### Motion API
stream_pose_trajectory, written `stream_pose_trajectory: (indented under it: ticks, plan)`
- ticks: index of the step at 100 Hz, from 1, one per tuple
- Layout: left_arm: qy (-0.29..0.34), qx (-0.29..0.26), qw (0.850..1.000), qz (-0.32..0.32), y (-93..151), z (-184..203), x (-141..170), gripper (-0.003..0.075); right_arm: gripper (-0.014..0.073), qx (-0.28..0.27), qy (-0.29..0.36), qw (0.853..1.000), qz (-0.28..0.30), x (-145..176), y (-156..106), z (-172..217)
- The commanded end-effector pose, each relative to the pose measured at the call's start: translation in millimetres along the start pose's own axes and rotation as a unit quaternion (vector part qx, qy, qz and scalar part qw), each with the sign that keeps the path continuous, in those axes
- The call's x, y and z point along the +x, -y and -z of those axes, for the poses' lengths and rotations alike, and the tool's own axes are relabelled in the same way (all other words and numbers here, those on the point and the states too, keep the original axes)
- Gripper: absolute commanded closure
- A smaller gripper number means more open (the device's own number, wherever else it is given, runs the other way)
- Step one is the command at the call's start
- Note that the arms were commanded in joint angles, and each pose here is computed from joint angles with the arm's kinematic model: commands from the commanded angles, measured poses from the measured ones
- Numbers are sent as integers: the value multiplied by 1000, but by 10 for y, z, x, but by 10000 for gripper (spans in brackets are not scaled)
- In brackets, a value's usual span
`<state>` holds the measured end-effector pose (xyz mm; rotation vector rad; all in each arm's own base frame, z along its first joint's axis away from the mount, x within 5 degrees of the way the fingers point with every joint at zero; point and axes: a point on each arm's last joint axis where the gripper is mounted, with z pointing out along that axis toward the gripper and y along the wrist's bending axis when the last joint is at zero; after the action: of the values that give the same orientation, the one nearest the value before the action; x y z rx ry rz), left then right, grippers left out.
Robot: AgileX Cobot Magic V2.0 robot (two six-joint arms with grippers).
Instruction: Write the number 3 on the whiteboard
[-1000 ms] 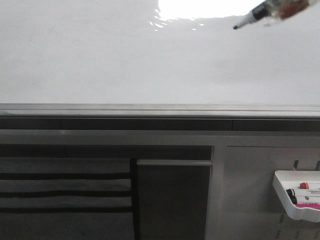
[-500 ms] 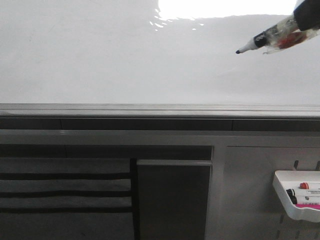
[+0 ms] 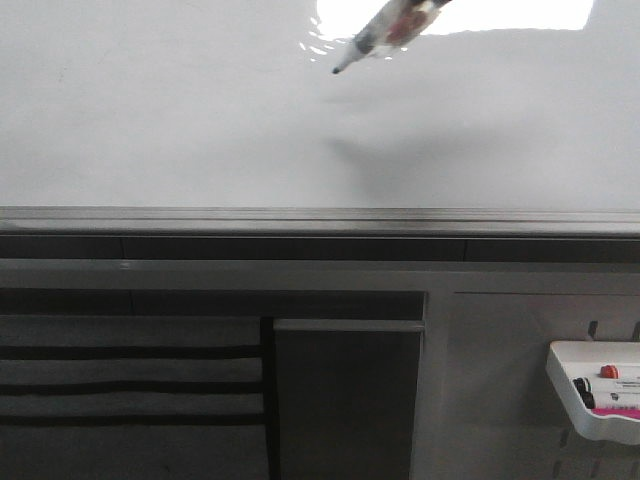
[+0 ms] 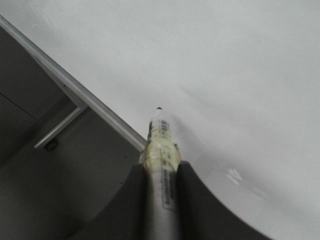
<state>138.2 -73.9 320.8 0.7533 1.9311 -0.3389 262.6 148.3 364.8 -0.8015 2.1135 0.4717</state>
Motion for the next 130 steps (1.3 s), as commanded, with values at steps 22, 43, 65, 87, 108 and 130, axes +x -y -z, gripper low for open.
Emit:
stream_pose_trajectory:
  ticks: [22,43,65,87,108,130]
  plan:
    - [39,-17,999,18,-40,39,-127,484,617,54,90,994,31,-288,97,-122]
    - [39,-17,999,18,-40,39,-127,484,617,78,60,994,38,-215,271,-68]
    - [39,-17,999,18,-40,39,-127,484,617,43,34,997,50,-78,51,-361]
    - [39,-17,999,18,-40,39,-127,484,617,48,4,998,44,-5,156,-310]
    - [39,-17,999,18,-40,39,-127,484,617,33,12,999,31,160,1,-533]
    - [39,-18,999,18,-41,39,-128,484,617,-2,24,999,37,-16,-190,-458]
